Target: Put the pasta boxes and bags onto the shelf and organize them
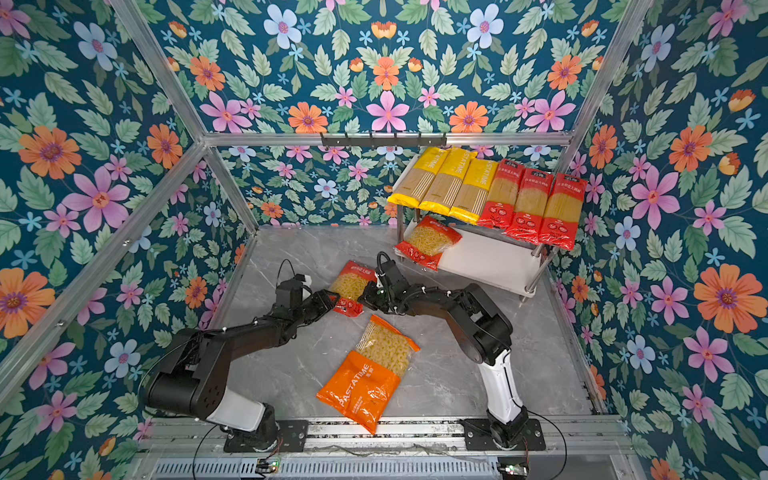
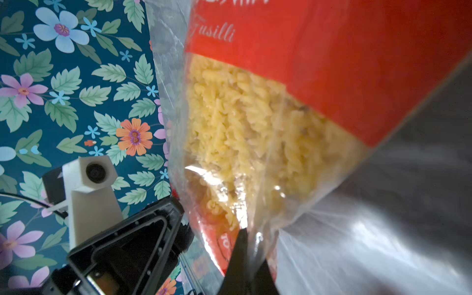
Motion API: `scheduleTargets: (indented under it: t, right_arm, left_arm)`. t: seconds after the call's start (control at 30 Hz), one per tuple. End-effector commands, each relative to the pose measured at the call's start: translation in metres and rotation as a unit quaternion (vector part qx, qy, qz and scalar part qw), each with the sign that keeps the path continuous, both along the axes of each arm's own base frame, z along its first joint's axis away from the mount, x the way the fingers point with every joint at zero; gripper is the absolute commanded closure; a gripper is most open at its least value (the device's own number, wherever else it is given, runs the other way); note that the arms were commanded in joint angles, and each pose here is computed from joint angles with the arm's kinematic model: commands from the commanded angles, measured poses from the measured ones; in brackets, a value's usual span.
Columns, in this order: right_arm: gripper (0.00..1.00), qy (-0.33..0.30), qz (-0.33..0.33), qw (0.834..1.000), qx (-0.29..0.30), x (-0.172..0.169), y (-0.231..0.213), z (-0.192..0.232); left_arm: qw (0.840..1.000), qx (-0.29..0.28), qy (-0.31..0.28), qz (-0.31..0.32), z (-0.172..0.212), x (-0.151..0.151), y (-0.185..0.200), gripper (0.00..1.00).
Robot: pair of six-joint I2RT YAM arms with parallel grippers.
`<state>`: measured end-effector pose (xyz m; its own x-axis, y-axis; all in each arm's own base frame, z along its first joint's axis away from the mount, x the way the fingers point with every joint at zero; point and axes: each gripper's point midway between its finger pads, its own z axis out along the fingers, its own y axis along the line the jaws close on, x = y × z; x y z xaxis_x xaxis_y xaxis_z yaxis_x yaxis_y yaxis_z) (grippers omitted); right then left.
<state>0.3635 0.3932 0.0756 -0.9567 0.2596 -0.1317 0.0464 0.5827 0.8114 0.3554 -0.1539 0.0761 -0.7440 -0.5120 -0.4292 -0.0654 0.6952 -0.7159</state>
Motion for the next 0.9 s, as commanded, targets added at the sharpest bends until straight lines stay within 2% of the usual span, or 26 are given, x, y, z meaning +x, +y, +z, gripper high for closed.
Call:
scheduleTargets:
  t: [0.0,0.1,0.27,0.37,0.47,0.6,0.7,0.87]
  right_arm:
    - [1.0,-0.004,0.028,0.999,0.023,-0.023,-0.003,0.011]
    - [0.96,0.007,0.033,0.999,0.018,-0.04,-0.015,0.008]
    - [0.65,0.009,0.001,1.0,-0.018,-0.047,-0.043,0.01]
    - [0.48,0.011,-0.044,0.996,-0.082,-0.04,-0.068,0.004]
    - [0.37,0.019,-0.073,0.991,-0.112,-0.032,-0.077,-0.002]
    - [0.33,0.045,-0.086,0.99,-0.106,-0.029,-0.06,-0.013]
    - [0.32,0.047,-0.085,0.991,-0.096,-0.024,-0.043,-0.014]
    - [0.31,0.054,-0.072,0.993,-0.08,-0.015,-0.024,-0.018]
  left_arm:
    - [1.0,-0.017,-0.011,-0.006,0.012,-0.01,-0.006,0.43]
    - [1.0,-0.003,-0.011,-0.01,0.016,-0.02,-0.001,0.42]
    - [1.0,0.024,-0.018,-0.002,0.023,-0.018,0.016,0.37]
    - [0.999,0.028,-0.028,0.003,0.026,-0.007,0.021,0.31]
    - [0.998,0.051,-0.035,0.003,0.021,0.009,0.022,0.27]
    - [0.996,0.073,-0.048,-0.005,0.015,0.036,0.019,0.24]
    - [0.996,0.063,-0.039,-0.039,0.005,0.046,-0.001,0.24]
    - [0.995,0.053,-0.02,-0.078,-0.016,0.034,-0.03,0.28]
